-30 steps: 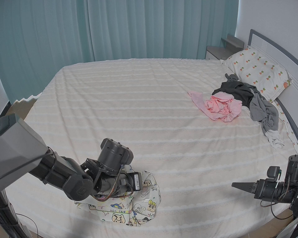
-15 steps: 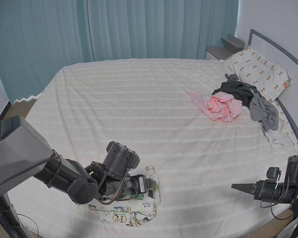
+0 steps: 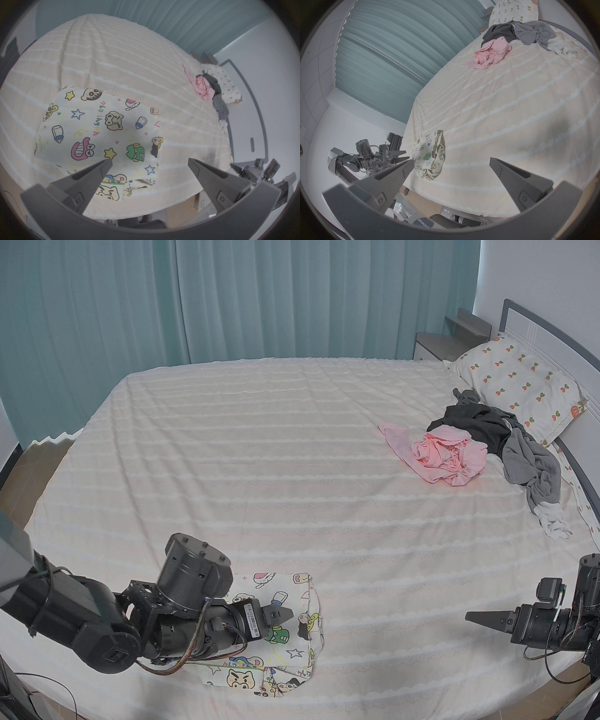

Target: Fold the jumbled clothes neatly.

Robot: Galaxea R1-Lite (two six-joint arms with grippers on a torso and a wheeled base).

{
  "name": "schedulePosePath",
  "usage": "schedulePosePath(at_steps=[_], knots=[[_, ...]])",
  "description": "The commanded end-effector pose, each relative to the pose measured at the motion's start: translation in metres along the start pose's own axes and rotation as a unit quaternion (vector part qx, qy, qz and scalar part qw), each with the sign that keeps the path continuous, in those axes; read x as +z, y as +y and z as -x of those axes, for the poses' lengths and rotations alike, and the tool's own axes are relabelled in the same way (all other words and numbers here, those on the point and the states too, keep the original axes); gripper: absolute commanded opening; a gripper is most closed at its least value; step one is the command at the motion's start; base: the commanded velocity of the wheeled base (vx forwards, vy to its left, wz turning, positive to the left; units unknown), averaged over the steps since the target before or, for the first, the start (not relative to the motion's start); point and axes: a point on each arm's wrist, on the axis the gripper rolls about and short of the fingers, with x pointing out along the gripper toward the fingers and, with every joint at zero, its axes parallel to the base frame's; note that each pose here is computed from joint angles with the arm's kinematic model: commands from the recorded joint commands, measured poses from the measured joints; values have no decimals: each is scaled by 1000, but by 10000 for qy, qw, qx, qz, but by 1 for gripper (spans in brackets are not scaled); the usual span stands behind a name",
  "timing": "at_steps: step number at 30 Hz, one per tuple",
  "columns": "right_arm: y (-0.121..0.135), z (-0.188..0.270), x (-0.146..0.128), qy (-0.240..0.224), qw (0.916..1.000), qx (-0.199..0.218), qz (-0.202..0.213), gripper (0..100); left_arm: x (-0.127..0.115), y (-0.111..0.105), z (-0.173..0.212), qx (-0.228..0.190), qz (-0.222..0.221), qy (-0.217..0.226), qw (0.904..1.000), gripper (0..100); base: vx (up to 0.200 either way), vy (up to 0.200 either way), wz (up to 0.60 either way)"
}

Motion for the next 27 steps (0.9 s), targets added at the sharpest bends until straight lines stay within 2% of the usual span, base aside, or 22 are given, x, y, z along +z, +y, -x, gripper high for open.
schedulePosePath(at_steps=[1, 4, 15, 23, 27], knots=[[-2, 1, -5, 72, 10000, -38, -41, 100, -5, 11, 14, -175, 213, -189, 9994, 100, -200, 0, 0], [-2, 1, -5, 78, 9999, -41, -52, 100, -8, 18, 13, -166, 256, -242, 9992, 100, -200, 0, 0], [1, -1, -10, 312, 9995, 15, -15, 100, 1, 32, 6, -127, 471, -516, 9975, 100, 0, 0, 0], [19, -19, -10, 625, 9966, 418, 343, 100, 9, 38, 7, -96, 607, -691, 9957, 100, 0, 200, 0], [33, -55, 0, 908, 9926, 610, 530, 100, 9, 39, 7, -87, 605, -701, 9957, 100, 0, 200, 0]])
